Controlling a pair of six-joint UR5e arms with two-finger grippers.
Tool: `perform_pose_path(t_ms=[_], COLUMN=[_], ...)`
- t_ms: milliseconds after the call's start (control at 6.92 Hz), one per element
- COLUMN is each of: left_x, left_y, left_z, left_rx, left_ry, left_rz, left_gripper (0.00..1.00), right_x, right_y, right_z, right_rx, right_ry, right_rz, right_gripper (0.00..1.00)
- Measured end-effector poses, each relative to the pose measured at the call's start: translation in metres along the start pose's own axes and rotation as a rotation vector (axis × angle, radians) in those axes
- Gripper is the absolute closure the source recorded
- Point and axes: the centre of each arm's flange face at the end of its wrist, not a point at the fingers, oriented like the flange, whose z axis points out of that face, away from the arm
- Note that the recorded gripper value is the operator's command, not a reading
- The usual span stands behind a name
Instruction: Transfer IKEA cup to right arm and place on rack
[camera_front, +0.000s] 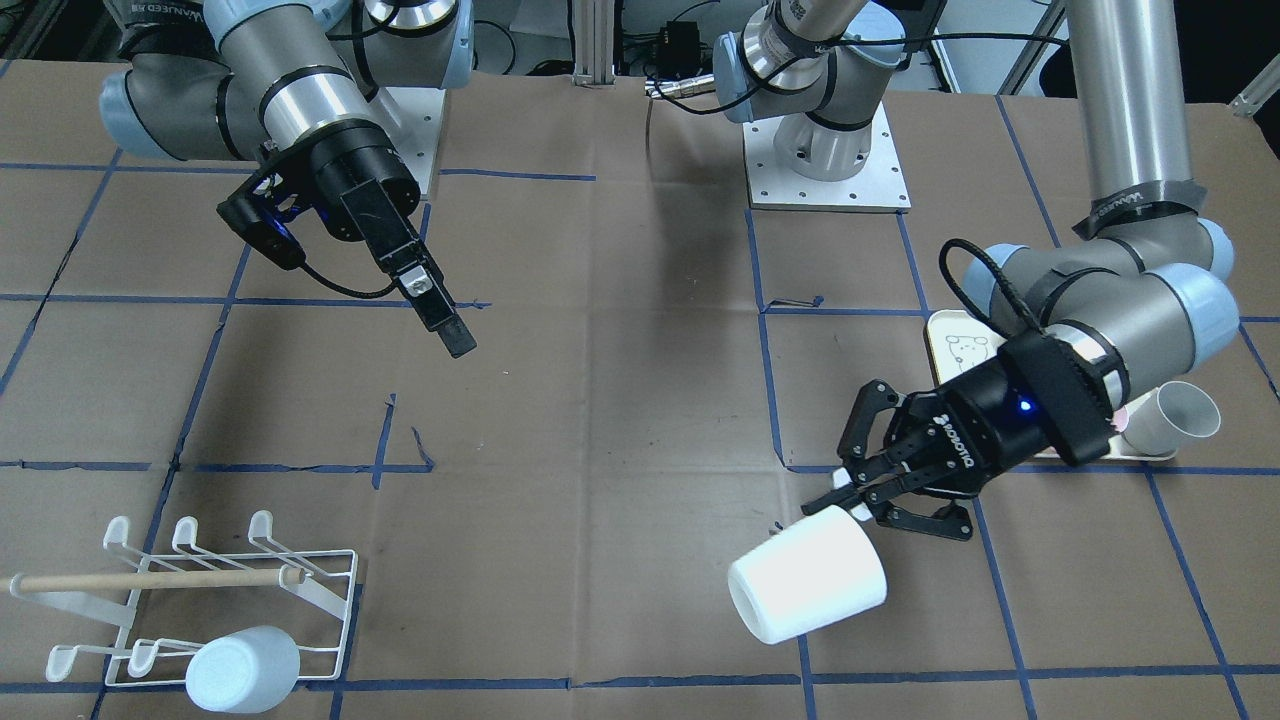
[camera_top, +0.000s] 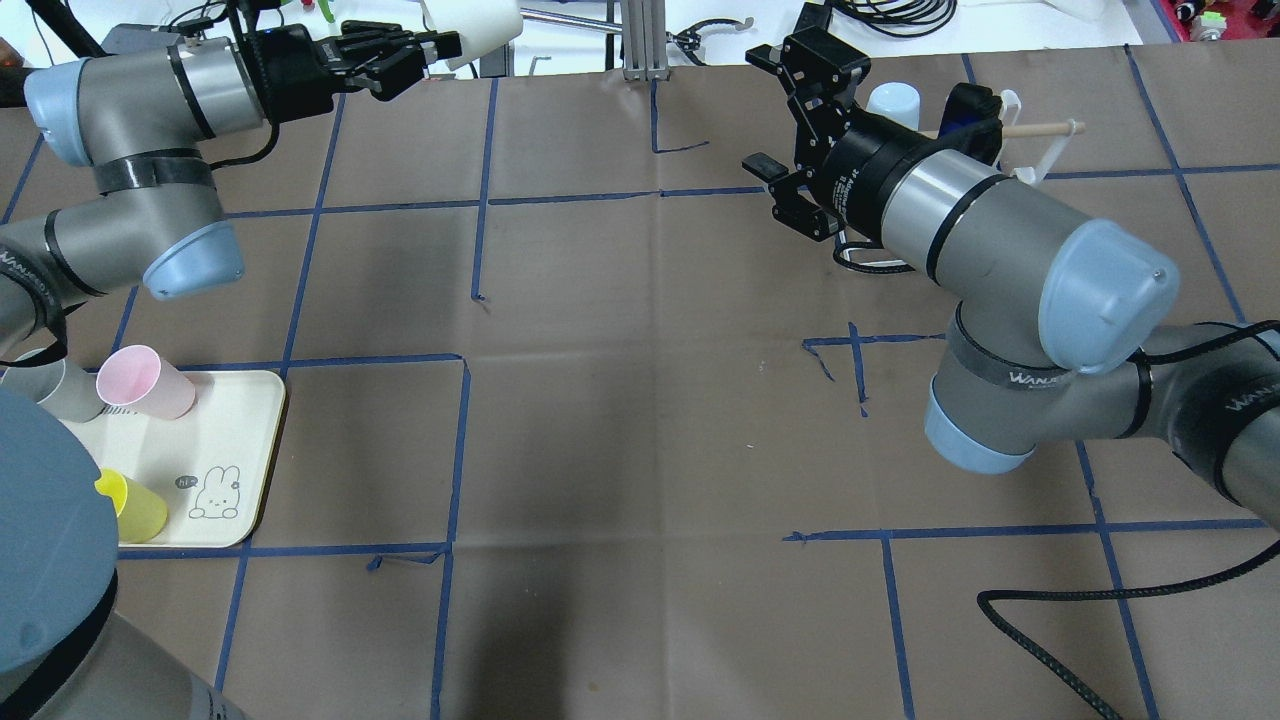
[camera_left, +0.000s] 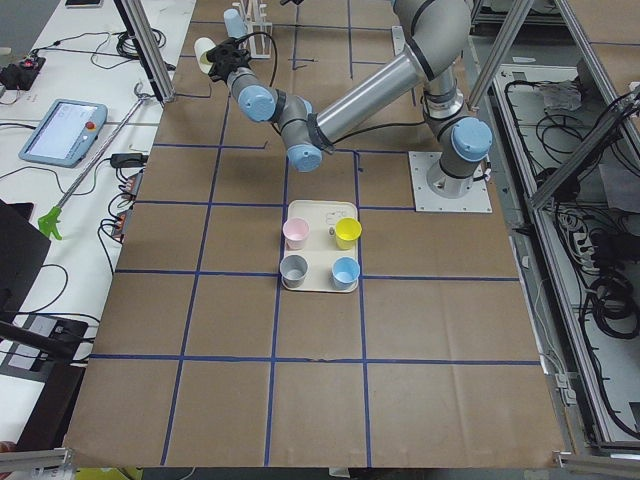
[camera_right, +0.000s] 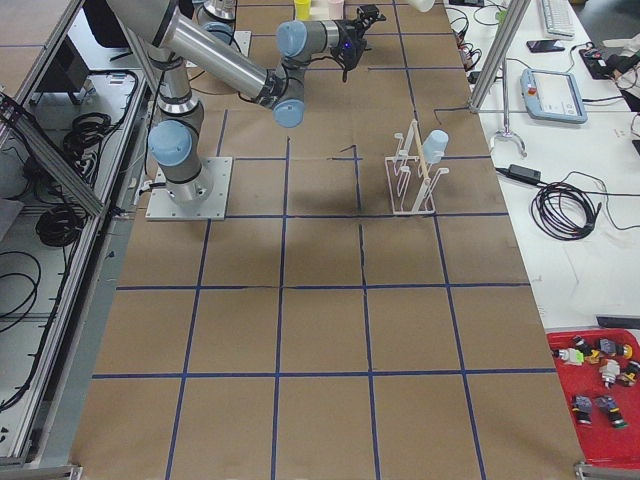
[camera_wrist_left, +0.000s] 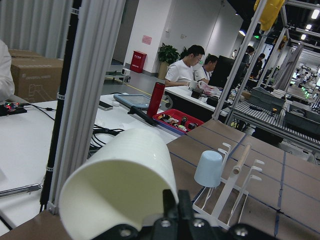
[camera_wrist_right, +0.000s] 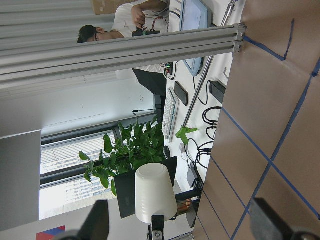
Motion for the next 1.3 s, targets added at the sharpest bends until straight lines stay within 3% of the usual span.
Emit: perform_pose_path(t_ms=[433,866,1300], left_x=[0.058,0.104,0.113], left_y=[0.038,0.029,0.027], left_z=[0.022,0.052,0.058], left_rx=[0.010,-0.015,-0.018], left_ry=[0.032,0.072,0.078], left_rz=[0.095,0.113,0.103], left_gripper=[0.94,0.93,0.93], right_x=[0.003,0.005,0.006], right_y=[-0.002,-0.009,0.001], right_z=[0.002,0.029,0.050], right_rx=[0.001,-0.015,-0.052], right_ry=[0.007,0.021,0.041], right_rz=[0.004,-0.004,-0.072], right_gripper=[0.00,0.00,0.01])
